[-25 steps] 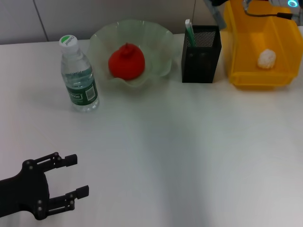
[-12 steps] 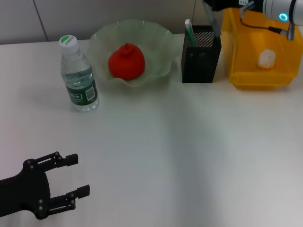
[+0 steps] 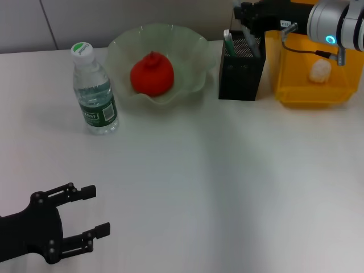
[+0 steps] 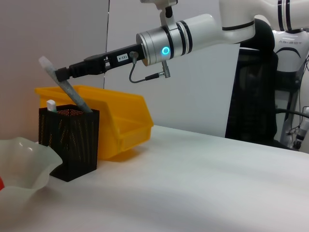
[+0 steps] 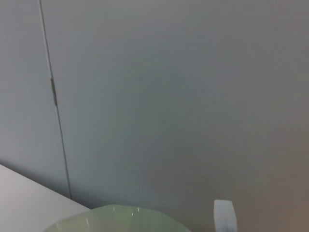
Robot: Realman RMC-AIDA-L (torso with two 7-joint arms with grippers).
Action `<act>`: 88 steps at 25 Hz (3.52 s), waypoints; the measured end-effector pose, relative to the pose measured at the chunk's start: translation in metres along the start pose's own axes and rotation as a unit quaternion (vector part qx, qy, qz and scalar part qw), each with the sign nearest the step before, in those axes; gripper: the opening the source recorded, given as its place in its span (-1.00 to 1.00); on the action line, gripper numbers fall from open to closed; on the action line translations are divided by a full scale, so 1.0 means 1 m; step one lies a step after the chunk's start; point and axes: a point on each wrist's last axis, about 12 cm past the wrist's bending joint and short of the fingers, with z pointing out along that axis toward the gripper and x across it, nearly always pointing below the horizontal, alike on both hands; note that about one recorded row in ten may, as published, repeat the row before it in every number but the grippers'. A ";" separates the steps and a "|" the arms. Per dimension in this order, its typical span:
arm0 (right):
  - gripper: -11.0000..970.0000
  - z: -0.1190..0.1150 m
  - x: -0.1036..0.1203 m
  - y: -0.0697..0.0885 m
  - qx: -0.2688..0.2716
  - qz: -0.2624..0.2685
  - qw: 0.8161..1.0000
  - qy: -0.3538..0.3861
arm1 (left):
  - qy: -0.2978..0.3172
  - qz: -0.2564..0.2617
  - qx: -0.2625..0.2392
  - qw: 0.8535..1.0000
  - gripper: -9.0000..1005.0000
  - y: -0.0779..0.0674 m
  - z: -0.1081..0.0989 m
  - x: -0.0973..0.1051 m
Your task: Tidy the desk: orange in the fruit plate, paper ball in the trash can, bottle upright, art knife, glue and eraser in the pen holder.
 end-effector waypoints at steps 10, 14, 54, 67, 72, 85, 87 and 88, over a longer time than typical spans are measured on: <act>-0.72 -0.003 -0.002 0.000 0.006 -0.009 1.000 -0.008 | 0.001 0.001 -0.001 1.000 0.51 -0.002 -0.001 0.002; -0.72 -0.003 -0.002 0.001 0.006 -0.009 1.000 -0.008 | 0.001 0.001 -0.001 1.000 0.51 -0.001 -0.001 0.002; 0.59 -0.143 0.104 0.063 -0.272 -0.038 0.961 0.018 | 0.114 -0.098 0.098 0.984 0.52 0.042 0.018 -0.042; 0.58 -0.142 0.109 0.062 -0.266 -0.040 0.963 0.032 | 0.135 -0.098 0.090 0.982 0.51 0.052 0.011 -0.052; 0.58 -0.143 0.111 0.062 -0.263 -0.042 0.963 0.034 | 0.140 -0.100 0.083 0.982 0.51 0.055 0.010 -0.056; 0.58 -0.142 0.115 0.063 -0.268 -0.037 0.962 0.041 | 0.140 -0.101 0.080 0.982 0.51 0.055 0.013 -0.057; 0.58 -0.142 0.116 0.063 -0.267 -0.037 0.962 0.042 | 0.140 -0.101 0.079 0.982 0.51 0.056 0.013 -0.057; 0.58 -0.142 0.116 0.063 -0.268 -0.037 0.962 0.042 | 0.140 -0.101 0.079 0.982 0.51 0.056 0.013 -0.057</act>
